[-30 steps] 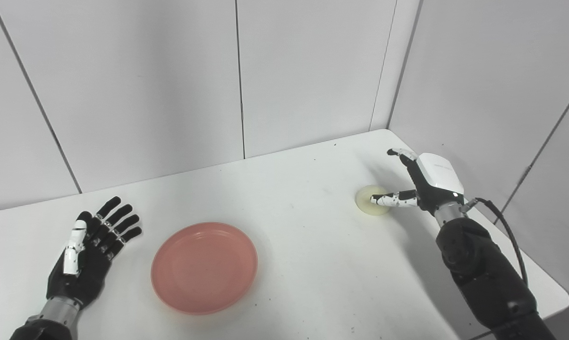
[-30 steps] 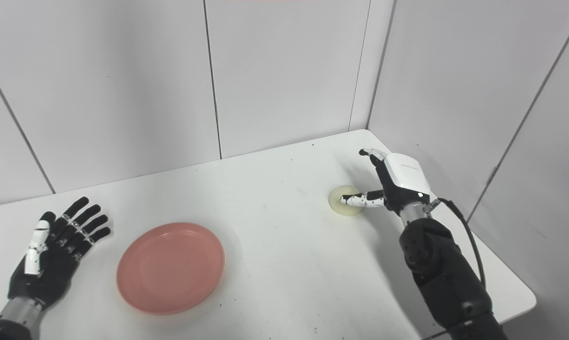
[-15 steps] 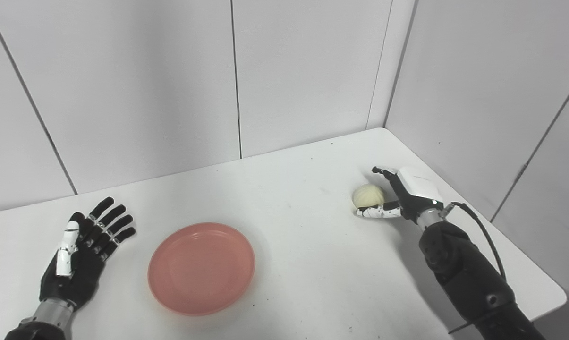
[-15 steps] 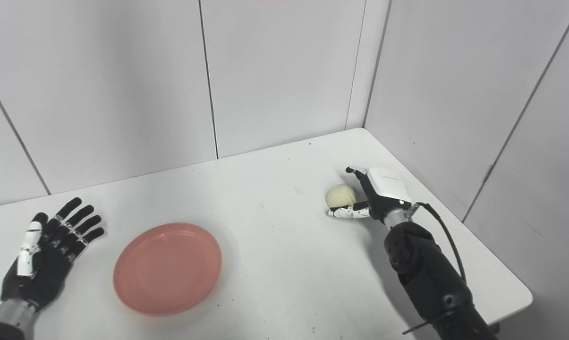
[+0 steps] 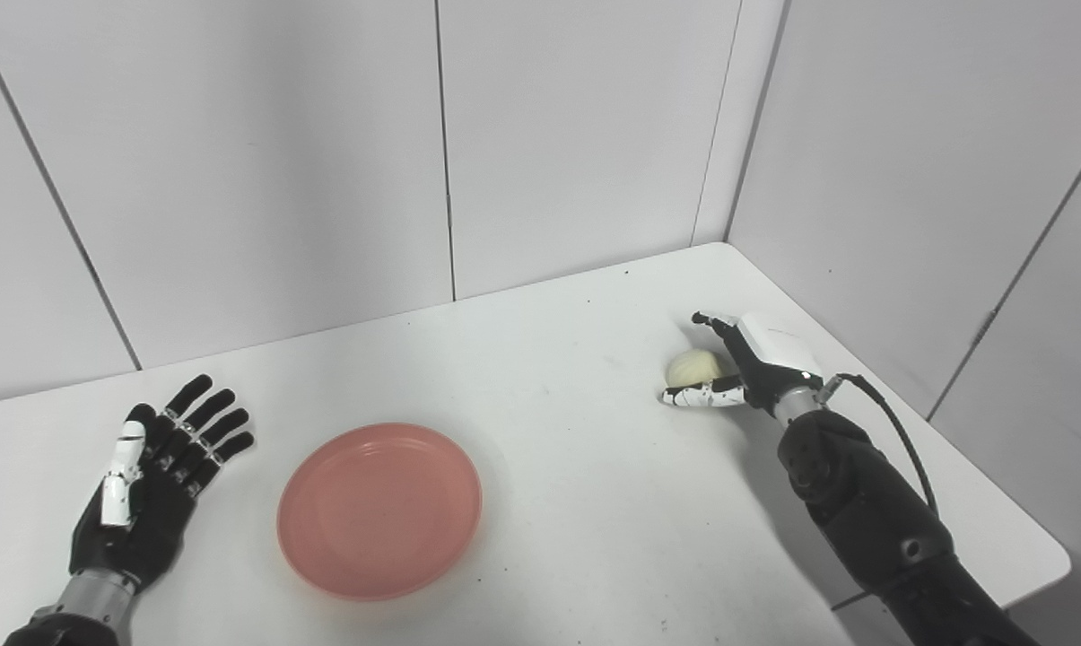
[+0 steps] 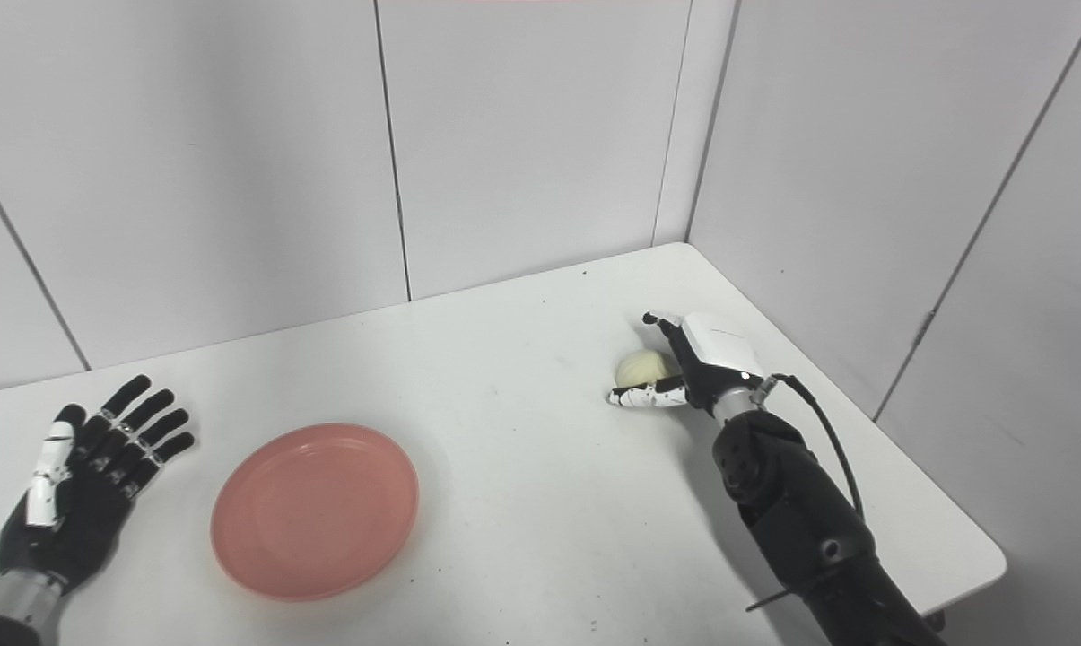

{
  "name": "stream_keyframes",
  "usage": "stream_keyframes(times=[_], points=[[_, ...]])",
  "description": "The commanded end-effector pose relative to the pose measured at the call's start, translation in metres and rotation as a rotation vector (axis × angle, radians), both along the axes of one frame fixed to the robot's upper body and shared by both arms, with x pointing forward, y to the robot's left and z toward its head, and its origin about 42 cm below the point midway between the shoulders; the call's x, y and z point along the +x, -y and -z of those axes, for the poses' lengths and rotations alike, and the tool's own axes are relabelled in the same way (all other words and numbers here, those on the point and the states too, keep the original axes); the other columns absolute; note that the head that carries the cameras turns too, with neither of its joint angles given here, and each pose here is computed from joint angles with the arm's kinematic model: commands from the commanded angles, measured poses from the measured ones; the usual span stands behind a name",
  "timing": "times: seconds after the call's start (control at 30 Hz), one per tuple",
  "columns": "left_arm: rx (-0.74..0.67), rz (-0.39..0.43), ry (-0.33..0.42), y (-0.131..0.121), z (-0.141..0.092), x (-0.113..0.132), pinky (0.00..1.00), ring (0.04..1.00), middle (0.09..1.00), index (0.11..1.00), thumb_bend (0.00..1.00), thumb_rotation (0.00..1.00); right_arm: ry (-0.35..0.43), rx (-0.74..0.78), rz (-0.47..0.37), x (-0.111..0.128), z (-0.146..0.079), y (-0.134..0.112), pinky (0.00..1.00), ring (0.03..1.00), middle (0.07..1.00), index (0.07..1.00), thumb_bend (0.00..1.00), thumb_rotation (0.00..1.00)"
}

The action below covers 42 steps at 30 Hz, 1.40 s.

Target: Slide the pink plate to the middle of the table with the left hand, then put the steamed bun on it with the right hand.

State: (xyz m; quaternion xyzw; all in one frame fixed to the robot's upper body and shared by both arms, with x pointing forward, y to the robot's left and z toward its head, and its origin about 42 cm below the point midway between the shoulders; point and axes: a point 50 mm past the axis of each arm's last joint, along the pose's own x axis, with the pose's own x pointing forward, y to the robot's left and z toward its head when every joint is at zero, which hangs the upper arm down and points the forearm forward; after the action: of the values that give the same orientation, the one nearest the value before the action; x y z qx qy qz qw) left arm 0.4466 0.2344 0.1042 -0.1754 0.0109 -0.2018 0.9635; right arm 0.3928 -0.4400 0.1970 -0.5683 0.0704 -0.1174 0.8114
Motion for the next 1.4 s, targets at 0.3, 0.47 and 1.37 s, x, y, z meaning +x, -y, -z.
stream_keyframes(times=[0.3, 0.47, 1.37], points=[[0.046, -0.081, -0.294, -0.055, 0.086, -0.077, 0.78, 0.808, 0.838, 0.837, 0.50, 0.92, -0.044, -0.003, 0.017, 0.012, -0.028, 0.009, 0.68, 0.786, 0.836, 0.826, 0.82, 0.47], [0.044, -0.082, -0.295, -0.054, 0.085, -0.077, 0.78, 0.810, 0.840, 0.839, 0.50, 0.91, -0.091, 0.016, 0.048, 0.010, -0.033, 0.013, 0.56, 0.674, 0.755, 0.803, 0.78, 0.39], [0.048, -0.062, -0.287, -0.052, 0.081, -0.079, 0.79, 0.816, 0.846, 0.849, 0.50, 0.93, -0.095, -0.026, 0.046, 0.005, -0.053, 0.007, 0.32, 0.369, 0.434, 0.487, 0.51, 0.13]])
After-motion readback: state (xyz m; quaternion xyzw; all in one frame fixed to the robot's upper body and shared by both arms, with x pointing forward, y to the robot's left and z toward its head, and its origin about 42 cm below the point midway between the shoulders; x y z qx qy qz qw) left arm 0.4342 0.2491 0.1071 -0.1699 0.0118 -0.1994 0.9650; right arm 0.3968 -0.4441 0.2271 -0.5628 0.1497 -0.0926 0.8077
